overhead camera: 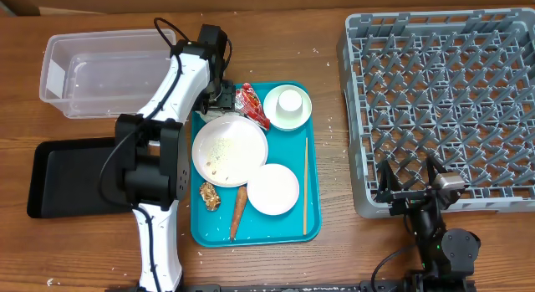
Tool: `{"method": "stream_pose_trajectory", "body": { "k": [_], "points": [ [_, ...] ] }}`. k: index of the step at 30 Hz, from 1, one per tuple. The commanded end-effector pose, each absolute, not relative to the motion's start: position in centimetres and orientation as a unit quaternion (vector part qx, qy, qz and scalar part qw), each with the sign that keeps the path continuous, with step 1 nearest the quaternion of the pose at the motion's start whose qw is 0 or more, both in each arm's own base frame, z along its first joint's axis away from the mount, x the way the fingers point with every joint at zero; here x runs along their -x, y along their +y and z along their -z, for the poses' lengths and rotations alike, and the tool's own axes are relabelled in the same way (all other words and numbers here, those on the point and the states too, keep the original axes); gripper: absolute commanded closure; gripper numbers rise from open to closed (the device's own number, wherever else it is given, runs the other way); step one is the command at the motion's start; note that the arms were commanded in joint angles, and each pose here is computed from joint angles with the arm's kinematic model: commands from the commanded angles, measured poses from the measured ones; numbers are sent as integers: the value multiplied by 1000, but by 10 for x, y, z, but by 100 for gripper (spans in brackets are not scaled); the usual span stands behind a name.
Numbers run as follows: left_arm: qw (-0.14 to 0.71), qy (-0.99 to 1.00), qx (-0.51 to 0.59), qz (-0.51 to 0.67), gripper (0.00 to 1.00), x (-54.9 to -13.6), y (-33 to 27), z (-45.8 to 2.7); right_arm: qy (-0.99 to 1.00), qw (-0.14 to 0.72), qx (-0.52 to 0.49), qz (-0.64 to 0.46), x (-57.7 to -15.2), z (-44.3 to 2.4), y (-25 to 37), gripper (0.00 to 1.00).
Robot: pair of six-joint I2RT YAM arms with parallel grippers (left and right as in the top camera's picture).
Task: Sort waste into correct bins and load items into the dishwasher
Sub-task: 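Reach the left gripper to the white napkin and grasp it, then lift the napkin and drop it into the clear plastic bin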
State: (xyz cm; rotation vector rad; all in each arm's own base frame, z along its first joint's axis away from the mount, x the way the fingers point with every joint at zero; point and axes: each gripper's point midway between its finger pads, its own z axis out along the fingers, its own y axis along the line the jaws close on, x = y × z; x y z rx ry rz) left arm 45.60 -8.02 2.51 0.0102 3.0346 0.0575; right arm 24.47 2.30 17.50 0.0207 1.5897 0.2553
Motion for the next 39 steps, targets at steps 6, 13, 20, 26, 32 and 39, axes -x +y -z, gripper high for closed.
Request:
{"method": "stream_pose_trajectory", "body": {
  "k": [6,13,20,26,32,39],
  "points": [
    [59,998,14,-18,53,-461,-78,-31,710,695,-8,-115,-245,-174,24,0],
    [54,998,15,-19,64,-461,-78,-47,710,695,-8,-116,-245,-174,24,0],
    [62,998,15,-13,73,-466,-81,-68,710,695,-8,-115,-245,-174,24,0],
    [50,999,15,-16,81,-460,-79,-67,710,695,-8,-115,-244,-174,24,0],
    [48,999,15,-16,96,-459,-80,-68,710,695,-8,-115,-245,-174,24,0],
    [45,999,24,-17,96,-456,-79,-83,710,695,-8,-116,-245,-174,24,0]
  ]
}}
